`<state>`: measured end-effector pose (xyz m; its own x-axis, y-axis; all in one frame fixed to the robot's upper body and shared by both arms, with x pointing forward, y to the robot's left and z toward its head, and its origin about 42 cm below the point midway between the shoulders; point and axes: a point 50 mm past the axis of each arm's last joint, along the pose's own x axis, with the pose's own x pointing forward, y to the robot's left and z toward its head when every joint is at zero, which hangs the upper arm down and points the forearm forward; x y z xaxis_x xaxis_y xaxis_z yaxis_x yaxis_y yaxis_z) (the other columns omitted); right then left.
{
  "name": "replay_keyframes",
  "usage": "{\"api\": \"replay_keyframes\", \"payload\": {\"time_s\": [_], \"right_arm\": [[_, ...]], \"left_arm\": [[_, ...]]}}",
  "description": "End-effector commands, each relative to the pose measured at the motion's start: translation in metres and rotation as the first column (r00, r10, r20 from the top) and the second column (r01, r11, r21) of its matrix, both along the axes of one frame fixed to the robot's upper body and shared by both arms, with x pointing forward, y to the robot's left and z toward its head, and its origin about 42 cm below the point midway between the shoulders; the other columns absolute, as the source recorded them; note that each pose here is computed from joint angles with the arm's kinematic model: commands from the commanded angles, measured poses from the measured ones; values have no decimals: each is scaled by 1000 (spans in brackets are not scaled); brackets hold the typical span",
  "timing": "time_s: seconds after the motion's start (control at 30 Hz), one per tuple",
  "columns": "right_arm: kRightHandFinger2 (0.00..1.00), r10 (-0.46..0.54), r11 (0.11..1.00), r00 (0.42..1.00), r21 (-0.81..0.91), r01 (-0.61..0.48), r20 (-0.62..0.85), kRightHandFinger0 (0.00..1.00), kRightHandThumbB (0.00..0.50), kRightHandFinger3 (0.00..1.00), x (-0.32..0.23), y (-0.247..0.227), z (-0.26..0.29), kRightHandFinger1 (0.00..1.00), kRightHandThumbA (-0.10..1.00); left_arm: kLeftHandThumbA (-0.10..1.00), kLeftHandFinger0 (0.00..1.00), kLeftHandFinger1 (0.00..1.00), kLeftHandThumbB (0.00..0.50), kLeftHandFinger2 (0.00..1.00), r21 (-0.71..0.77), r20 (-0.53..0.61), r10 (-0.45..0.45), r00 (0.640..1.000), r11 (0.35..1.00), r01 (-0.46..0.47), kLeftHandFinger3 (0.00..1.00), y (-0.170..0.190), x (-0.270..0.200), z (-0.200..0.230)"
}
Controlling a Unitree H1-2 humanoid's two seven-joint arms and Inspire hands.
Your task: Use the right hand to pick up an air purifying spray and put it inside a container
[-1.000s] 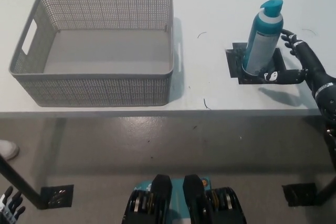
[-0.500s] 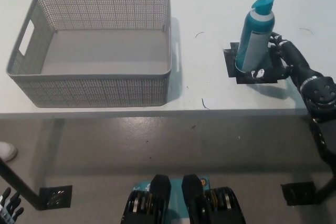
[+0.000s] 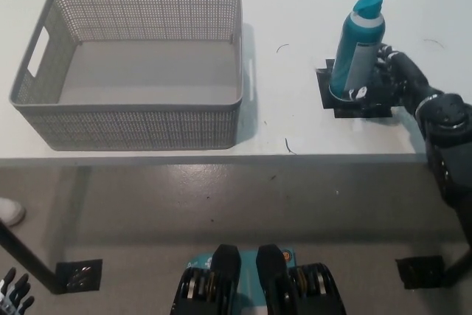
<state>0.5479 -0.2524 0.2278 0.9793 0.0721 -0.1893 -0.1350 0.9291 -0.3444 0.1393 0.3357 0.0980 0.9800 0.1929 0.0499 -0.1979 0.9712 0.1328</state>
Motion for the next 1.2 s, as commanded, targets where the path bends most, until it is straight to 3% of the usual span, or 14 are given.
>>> {"api": "replay_keyframes", "payload": {"time_s": [0.0,0.17,0.4,0.5,0.53,0.57,0.6,0.63,0.67,0.7,0.77,0.87,1.07,1.17], "right_arm": [[1000,-32,996,983,83,18,178,1000,500,1000,20,3,51,1000,1000],[1000,-60,997,977,68,47,203,1000,500,1000,23,3,52,1000,1000],[1000,-79,995,975,80,64,208,1000,500,1000,30,17,62,1000,951],[1000,-98,987,967,145,65,237,1000,500,1000,28,20,60,1000,669],[1000,-112,983,962,166,71,251,1000,500,1000,27,20,59,1000,648],[1000,-200,960,942,246,133,270,1000,391,1000,24,23,59,1000,198],[1000,-259,935,928,311,171,268,1000,420,1000,22,25,57,1000,94],[938,-323,909,909,354,221,263,930,363,919,22,24,54,974,-92],[783,-369,890,888,380,252,274,908,321,679,20,27,51,859,-100],[727,-391,867,885,423,262,254,886,314,630,20,28,50,812,-100],[661,-411,833,881,488,258,235,772,297,619,18,29,45,723,-100],[599,-432,796,879,544,266,202,732,333,554,17,25,33,680,-100],[577,-475,788,859,527,320,190,772,322,538,12,20,17,682,-100],[568,-485,782,850,537,316,207,697,333,549,8,20,16,645,-100]], "left_arm": [[1000,1000,1000,255,1000,7,27,-49,998,999,49,1000,-1,-1,10],[1000,1000,1000,247,1000,-7,26,-62,998,998,62,1000,-6,-1,7],[1000,1000,1000,162,1000,29,42,-74,996,997,73,1000,-4,5,8],[1000,1000,1000,151,1000,44,34,-68,997,997,66,1000,-4,6,6],[1000,1000,1000,154,1000,43,33,-67,997,997,65,1000,-4,6,6],[990,1000,1000,135,1000,45,29,-64,998,997,63,1000,-6,5,5],[977,1000,1000,138,1000,44,27,-63,998,997,62,1000,-7,4,4],[956,1000,1000,142,1000,40,21,-62,998,997,62,1000,-7,5,4],[951,1000,1000,136,1000,37,22,-58,998,998,57,1000,-8,5,4],[949,1000,1000,133,1000,35,24,-57,998,998,56,1000,-8,5,4],[963,1000,1000,118,1000,24,22,-55,998,998,54,1000,-8,4,3],[978,1000,1000,141,1000,24,14,-60,998,998,60,1000,-10,3,4],[983,1000,1000,151,1000,36,19,-56,998,998,56,1000,-9,6,5],[956,1000,1000,152,1000,24,23,-53,998,998,52,1000,-8,7,3]]}}
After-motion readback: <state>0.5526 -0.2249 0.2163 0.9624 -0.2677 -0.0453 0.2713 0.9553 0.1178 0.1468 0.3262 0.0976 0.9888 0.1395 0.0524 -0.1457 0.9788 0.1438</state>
